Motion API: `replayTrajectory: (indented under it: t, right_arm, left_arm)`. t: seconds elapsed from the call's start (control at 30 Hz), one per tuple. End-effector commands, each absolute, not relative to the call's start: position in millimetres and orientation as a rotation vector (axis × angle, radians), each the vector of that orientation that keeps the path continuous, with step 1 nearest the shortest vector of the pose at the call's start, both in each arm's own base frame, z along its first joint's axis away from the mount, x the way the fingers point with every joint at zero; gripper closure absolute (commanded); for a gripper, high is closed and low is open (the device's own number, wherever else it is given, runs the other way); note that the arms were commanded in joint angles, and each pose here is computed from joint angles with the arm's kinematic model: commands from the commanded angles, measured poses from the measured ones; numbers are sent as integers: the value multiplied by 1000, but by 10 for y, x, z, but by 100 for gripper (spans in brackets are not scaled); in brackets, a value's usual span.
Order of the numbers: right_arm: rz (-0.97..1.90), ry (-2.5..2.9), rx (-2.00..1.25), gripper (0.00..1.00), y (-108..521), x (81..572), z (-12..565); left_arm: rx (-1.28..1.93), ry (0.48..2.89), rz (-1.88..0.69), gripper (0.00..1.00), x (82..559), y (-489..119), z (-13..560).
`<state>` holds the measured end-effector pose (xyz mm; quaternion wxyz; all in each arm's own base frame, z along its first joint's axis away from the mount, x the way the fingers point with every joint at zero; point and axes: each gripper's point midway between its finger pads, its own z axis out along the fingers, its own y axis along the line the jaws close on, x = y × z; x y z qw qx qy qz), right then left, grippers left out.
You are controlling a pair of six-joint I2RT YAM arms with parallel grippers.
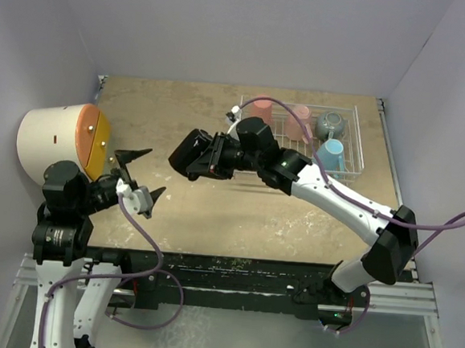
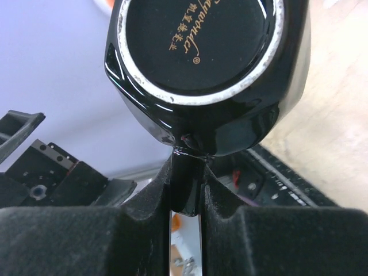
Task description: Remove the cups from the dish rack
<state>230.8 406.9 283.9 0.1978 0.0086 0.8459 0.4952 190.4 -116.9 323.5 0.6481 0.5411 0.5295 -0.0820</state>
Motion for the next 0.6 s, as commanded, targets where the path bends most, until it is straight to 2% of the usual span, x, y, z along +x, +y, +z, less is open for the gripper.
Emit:
replayTrajectory:
  t: [0.0,0.43,0.57]
  right_arm:
    - [1800,2110,-69,100,4310,2056,3629]
    - [1884,2107,-80,100,4377,1878,3650]
    - [1966,2098,-105,100,4415,1744,3697]
  left_arm:
    - [1363,1047,-86,1,1877,-1207,3235]
    - [1603,911,121,0,1722,-1126,2952]
    - [1529,842,182,7,1787,-1138,3152]
